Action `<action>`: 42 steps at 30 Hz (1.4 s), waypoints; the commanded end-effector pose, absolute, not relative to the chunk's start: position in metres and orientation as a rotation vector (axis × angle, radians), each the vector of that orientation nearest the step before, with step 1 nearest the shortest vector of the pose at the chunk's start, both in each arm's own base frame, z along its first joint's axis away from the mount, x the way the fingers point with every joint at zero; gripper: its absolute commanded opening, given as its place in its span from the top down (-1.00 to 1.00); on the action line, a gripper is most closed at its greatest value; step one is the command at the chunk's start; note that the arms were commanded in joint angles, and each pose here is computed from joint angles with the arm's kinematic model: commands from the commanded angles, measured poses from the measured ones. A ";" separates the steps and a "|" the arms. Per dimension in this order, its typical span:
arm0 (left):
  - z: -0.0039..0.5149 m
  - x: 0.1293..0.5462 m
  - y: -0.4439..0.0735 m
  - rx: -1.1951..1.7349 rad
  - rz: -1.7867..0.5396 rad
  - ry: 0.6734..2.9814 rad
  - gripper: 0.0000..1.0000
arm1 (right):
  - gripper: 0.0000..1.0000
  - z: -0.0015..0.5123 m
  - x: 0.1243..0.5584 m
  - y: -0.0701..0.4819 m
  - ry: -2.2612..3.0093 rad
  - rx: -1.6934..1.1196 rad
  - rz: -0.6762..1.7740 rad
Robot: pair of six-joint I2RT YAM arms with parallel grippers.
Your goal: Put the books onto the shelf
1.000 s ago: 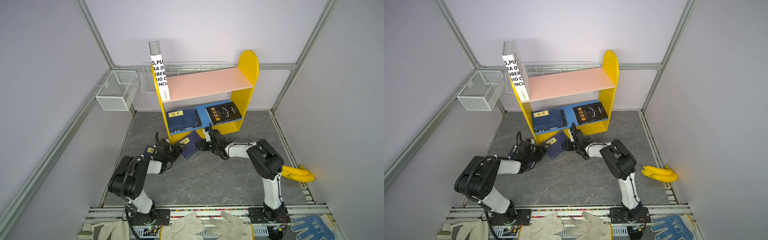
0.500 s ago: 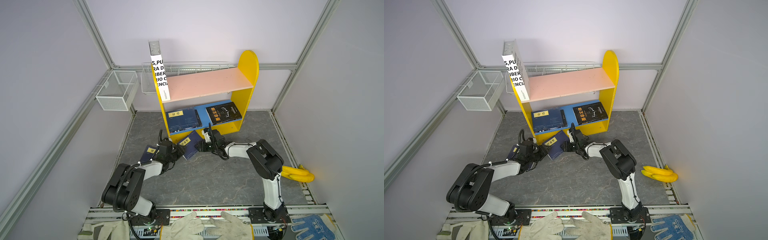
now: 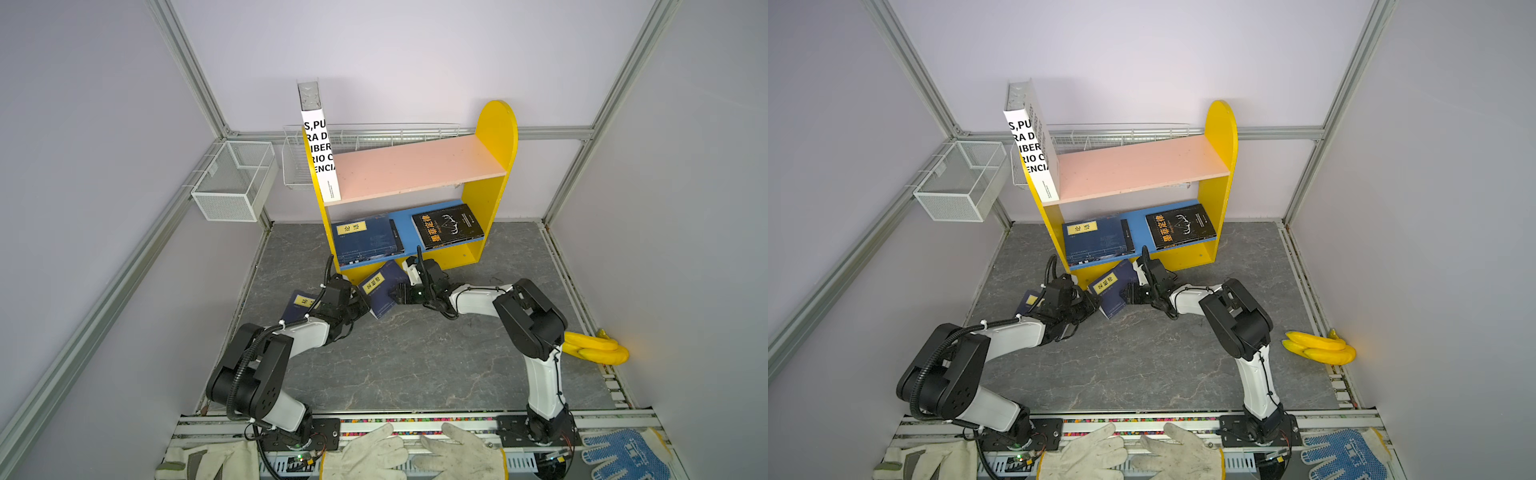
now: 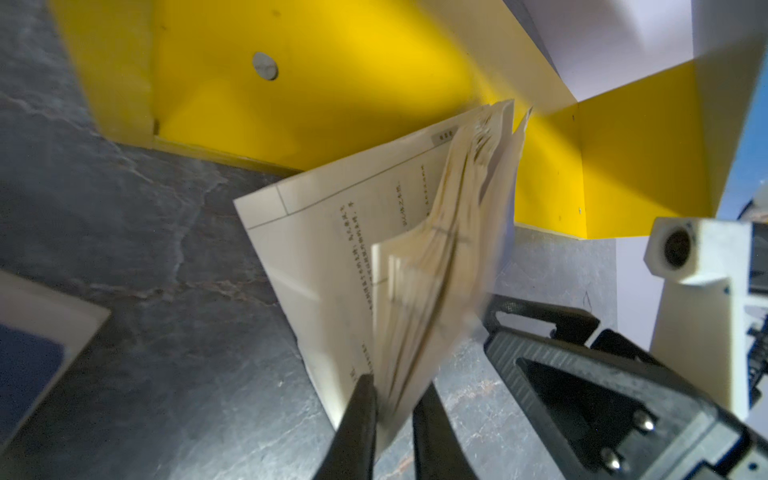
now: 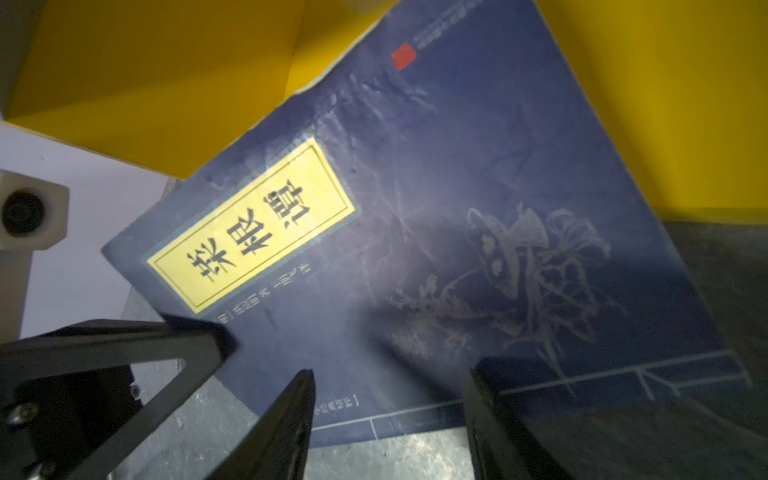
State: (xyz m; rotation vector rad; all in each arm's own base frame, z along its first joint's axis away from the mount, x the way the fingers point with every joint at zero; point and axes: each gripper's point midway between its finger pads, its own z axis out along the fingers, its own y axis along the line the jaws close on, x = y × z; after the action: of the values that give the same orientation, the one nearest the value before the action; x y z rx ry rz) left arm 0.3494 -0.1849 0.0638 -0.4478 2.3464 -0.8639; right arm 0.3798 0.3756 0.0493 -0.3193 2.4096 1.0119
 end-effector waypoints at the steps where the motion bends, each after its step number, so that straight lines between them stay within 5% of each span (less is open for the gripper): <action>1: 0.074 0.362 -0.189 -0.419 -0.847 2.316 0.89 | -0.21 0.067 0.371 0.381 2.397 -0.325 1.092; 15: 0.102 0.367 -0.194 -0.413 -0.906 2.254 1.00 | -0.45 0.095 0.350 0.353 2.313 0.029 1.410; 42: 0.116 0.348 -0.194 -0.506 -1.016 2.244 1.00 | -0.31 0.072 0.387 0.371 2.204 0.279 1.574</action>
State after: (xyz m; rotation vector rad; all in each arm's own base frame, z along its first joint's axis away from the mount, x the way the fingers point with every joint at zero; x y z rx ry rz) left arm 0.3522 -0.1911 0.1156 -0.4979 2.2433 -0.9889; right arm 0.3810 0.3663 0.0624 0.2544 2.2394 1.5135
